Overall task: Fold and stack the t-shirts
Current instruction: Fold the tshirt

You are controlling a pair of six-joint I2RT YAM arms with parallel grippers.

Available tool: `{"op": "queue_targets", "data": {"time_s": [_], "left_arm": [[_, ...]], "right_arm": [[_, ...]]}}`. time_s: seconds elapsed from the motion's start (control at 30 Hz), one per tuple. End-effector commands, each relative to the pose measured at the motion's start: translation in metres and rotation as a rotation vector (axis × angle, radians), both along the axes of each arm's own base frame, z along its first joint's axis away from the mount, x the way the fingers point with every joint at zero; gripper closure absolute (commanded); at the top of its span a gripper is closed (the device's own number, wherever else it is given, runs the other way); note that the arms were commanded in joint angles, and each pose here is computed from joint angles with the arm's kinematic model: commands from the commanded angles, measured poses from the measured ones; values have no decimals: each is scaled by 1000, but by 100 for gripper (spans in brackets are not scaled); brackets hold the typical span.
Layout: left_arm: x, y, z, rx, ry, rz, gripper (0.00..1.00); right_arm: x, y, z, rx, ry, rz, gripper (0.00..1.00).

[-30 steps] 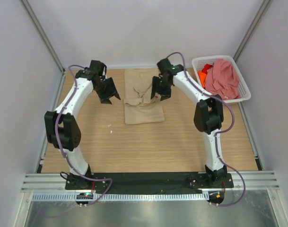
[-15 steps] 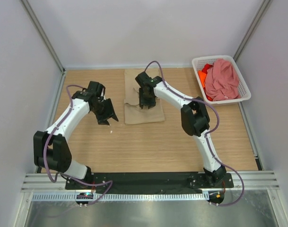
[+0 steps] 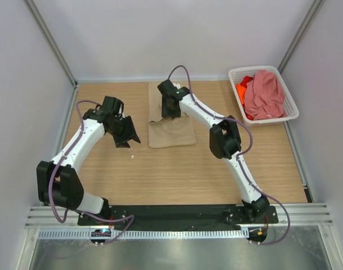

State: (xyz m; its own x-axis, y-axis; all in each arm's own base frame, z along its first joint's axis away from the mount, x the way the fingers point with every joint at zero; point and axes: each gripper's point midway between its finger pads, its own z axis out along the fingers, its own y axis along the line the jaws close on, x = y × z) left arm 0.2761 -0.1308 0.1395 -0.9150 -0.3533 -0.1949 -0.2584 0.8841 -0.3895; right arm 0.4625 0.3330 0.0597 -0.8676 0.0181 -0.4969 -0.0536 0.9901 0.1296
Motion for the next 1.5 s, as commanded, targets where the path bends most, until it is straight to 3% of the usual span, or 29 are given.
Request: {"op": "queue_targets", "data": {"time_s": [0.0,0.2,0.4,0.57,0.7,0.77,0.8,0.83,0.93,1.0,1.23,1.47], "left_arm": [[1,0,14,-11,-55,-5,47],[13,-8,18,-43,-74,-20,46],[51,-32,17,-121,-76,-65,46],[101,-48,9,-141,-87,-99,43],[126,-62,-5,-182,-59,-143,48],[134,-73,-14,-238,-37,-146,55],[132,-76,-17,-255,-17,-142,59],[134,-80,-19,-281,-13,-120,63],[112,-92,-27,-339,17,-120,66],[102,-98,-34,-357,27,-131,67],[87,-97,-61,-323,95,-111,70],[60,-75,-120,-207,221,-97,72]], "right_arm": [[59,-22,41,48,-167,-103,51],[88,-18,94,266,-221,-34,38],[70,-49,115,241,-204,-25,34],[48,-63,91,245,-88,54,35],[32,-73,81,256,-17,104,50],[24,-72,81,288,6,134,58],[18,-69,82,311,27,153,63],[8,-70,81,318,64,155,78],[-27,-60,70,449,188,192,90],[-43,-59,82,527,185,211,92],[-84,-69,43,731,332,218,99],[-102,-101,-19,721,425,113,99]]}}
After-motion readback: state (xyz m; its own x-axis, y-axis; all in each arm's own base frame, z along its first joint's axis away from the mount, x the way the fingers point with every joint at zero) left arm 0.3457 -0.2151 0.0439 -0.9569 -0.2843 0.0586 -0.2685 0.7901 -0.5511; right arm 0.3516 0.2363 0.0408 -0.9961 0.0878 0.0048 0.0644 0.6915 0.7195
